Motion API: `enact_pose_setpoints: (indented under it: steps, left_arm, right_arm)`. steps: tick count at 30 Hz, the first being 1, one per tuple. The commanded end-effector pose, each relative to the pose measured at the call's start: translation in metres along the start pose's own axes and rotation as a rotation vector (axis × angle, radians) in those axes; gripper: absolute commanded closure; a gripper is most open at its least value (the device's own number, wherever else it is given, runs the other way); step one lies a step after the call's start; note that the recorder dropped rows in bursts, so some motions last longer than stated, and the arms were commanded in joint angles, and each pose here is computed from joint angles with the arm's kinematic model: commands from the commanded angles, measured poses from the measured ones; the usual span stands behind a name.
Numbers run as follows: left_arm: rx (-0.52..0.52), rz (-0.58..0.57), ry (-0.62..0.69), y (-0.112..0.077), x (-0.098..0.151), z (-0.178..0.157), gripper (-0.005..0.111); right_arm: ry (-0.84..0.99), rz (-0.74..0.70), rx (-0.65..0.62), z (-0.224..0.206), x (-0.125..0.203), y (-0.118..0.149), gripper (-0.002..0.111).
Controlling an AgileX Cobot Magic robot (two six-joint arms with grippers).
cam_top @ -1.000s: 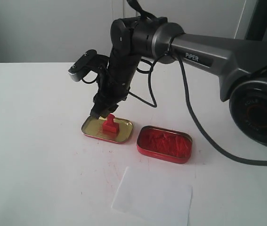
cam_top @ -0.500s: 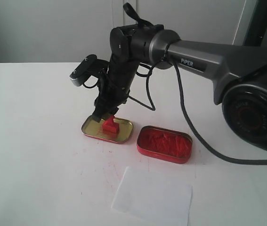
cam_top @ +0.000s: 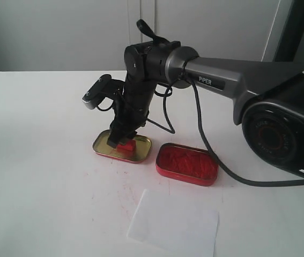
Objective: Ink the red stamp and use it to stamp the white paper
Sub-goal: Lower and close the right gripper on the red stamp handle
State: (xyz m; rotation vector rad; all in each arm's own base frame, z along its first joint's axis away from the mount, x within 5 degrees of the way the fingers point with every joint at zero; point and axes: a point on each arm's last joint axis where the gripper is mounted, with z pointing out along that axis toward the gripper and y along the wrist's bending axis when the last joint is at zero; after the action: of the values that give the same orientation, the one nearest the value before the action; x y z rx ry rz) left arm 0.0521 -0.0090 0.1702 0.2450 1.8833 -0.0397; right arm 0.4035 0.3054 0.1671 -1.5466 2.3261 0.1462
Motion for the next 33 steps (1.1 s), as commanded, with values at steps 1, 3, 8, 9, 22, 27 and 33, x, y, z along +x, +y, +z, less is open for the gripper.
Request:
enact_pose_setpoints:
  steps: [1, 3, 8, 9, 22, 27, 33]
  left_arm:
    - [0.005, 0.004, -0.004, 0.000, 0.001, 0.000, 0.107]
    - [0.005, 0.004, -0.004, 0.000, 0.001, 0.000, 0.107]
    - [0.005, 0.004, -0.004, 0.000, 0.001, 0.000, 0.107]
    - [0.005, 0.004, -0.004, 0.000, 0.001, 0.000, 0.107]
    - [0.005, 0.004, -0.004, 0.000, 0.001, 0.000, 0.107]
    - [0.005, 0.004, -0.004, 0.000, 0.001, 0.000, 0.107]
    - [0.005, 0.004, -0.004, 0.000, 0.001, 0.000, 0.107]
  right_arm:
    - [0.001, -0.003, 0.011, -0.001, 0.000, -0.001, 0.067]
    - [0.003, -0.004, 0.013, -0.001, 0.000, -0.001, 0.071]
    - [0.001, -0.006, 0.017, -0.001, 0.000, -0.001, 0.073]
    - [-0.001, -0.006, 0.018, -0.001, -0.001, -0.002, 0.073]
    - [-0.012, -0.001, 0.028, 0.010, 0.000, -0.003, 0.074]
    - [-0.007, 0.000, 0.025, 0.010, 0.000, -0.002, 0.098]
    - [-0.003, 0.016, 0.022, 0.007, 0.000, -0.002, 0.108]
